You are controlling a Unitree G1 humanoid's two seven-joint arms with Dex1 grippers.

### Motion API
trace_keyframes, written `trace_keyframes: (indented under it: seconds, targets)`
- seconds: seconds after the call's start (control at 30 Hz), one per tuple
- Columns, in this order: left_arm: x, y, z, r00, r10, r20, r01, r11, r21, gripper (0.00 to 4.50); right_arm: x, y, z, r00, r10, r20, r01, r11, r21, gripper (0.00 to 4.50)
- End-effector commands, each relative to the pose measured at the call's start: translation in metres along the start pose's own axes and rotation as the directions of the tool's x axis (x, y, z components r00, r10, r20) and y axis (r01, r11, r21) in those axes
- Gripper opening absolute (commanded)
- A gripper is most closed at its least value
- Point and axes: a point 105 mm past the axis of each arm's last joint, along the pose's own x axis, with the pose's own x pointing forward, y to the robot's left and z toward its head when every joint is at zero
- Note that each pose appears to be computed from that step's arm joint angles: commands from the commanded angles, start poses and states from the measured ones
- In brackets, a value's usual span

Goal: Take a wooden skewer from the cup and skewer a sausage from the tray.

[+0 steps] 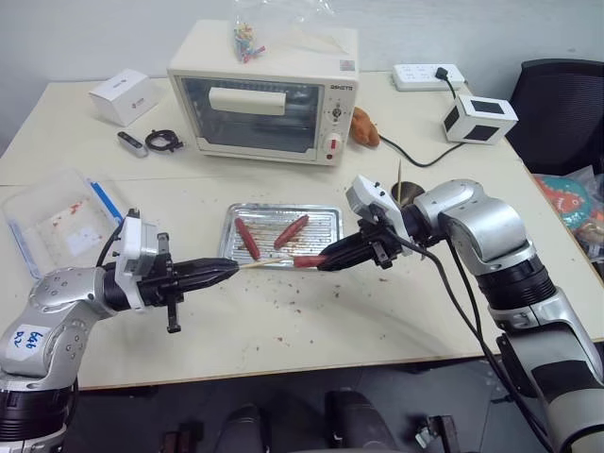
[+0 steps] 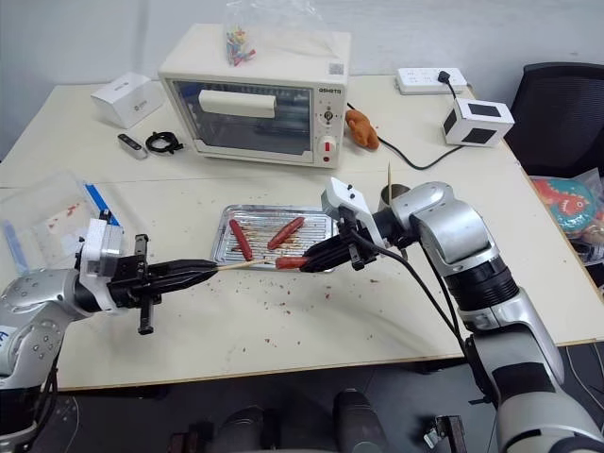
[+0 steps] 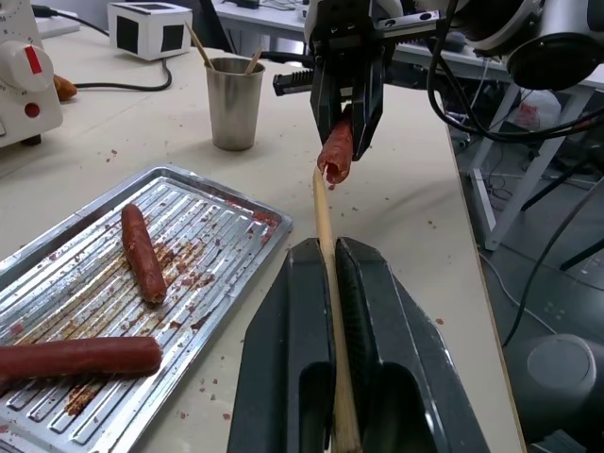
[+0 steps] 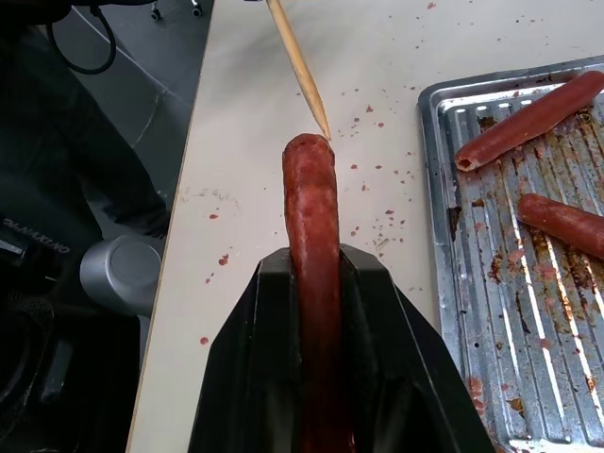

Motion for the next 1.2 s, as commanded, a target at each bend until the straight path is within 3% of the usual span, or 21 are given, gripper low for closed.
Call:
trace_keyframes:
  seconds: [0.03, 0.87, 1.2]
  targets:
    - [0.004, -0.008, 0.013, 0.999, -0.049, 0.015, 0.049, 0.998, 0.033, 0.0, -0.003, 0.004, 0.005, 1.0, 0.014, 0.024, -0.014, 1.0, -0.012, 0.57]
    - [-0.009, -0.005, 0.006, 1.0, -0.02, -0.024, 0.02, 1.0, 0.004, 0.0, -0.008, 0.001, 0.001, 1.0, 0.009, 0.03, -0.009, 1.0, 0.008, 0.57]
    - [0.0, -0.005, 0.007, 1.0, -0.027, 0.005, 0.027, 1.0, 0.01, 0.0, -0.005, 0.002, 0.002, 0.999, 0.024, 0.029, -0.024, 1.0, 0.005, 0.57]
